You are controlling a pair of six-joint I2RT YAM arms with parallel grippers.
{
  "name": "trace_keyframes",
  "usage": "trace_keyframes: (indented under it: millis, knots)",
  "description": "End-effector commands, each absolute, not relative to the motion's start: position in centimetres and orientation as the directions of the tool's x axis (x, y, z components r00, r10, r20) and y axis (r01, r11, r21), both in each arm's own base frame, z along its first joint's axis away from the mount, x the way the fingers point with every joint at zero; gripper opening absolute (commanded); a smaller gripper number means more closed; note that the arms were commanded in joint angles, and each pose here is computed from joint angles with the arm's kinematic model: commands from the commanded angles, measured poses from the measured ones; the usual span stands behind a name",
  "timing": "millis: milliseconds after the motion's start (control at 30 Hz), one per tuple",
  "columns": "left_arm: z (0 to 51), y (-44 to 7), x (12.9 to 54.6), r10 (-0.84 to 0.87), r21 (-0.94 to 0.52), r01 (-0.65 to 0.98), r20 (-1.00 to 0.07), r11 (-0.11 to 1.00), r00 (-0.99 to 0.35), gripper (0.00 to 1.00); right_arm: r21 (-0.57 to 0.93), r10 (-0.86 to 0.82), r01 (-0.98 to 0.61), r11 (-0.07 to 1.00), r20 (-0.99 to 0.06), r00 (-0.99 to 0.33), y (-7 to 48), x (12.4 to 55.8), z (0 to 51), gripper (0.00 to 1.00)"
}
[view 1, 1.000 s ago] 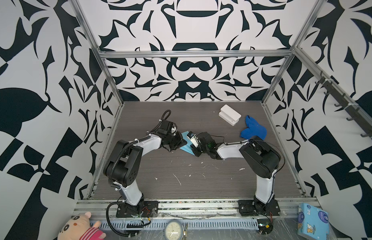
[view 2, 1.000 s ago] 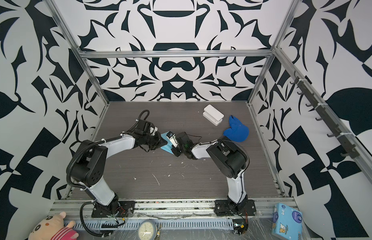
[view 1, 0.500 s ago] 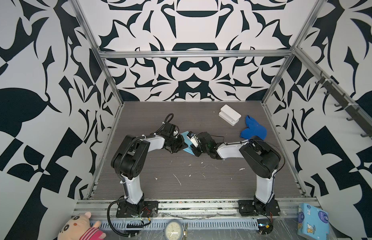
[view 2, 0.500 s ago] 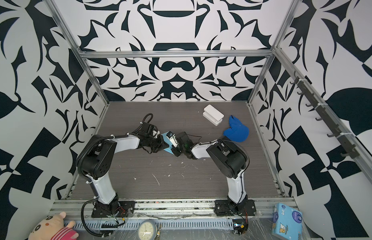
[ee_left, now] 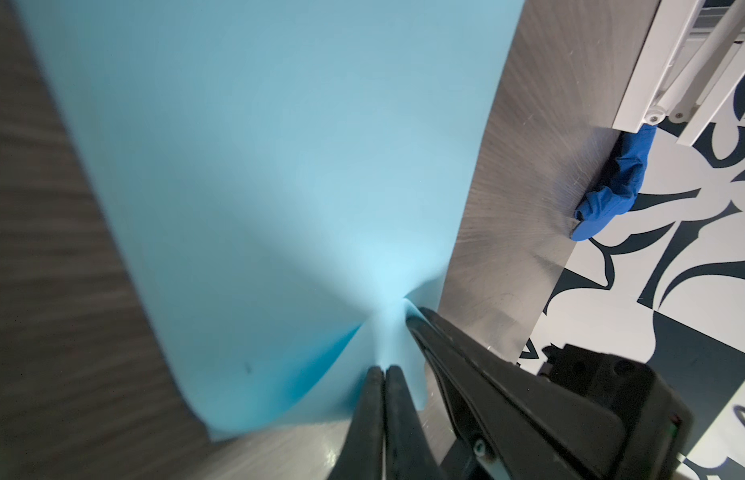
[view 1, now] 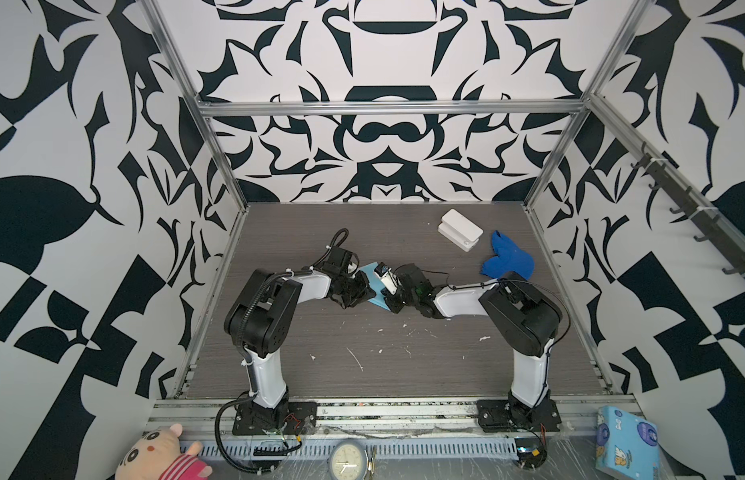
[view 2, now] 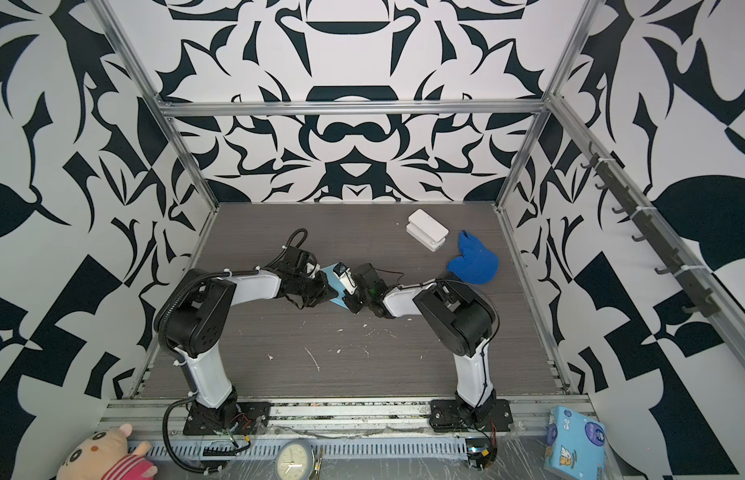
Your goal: Fold a paper plane with a square sheet of paper (pick it up from the middle)
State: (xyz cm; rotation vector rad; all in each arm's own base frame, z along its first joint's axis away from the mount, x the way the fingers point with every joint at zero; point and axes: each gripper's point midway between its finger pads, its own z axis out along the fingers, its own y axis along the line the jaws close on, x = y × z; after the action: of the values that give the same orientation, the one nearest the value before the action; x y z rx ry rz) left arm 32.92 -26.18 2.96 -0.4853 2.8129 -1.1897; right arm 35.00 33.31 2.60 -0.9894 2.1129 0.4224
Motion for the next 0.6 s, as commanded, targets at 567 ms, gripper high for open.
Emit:
trace_keyframes:
  millis: [567]
  knots:
    - [0.3,-25.0,30.8,-0.301,-0.659,-0.291,0.102,0.694,-0.948,0.07,0.008,-0.506,-0.757,0.653,-0.739,-0.445,33.7,35.3,2.5,0.00]
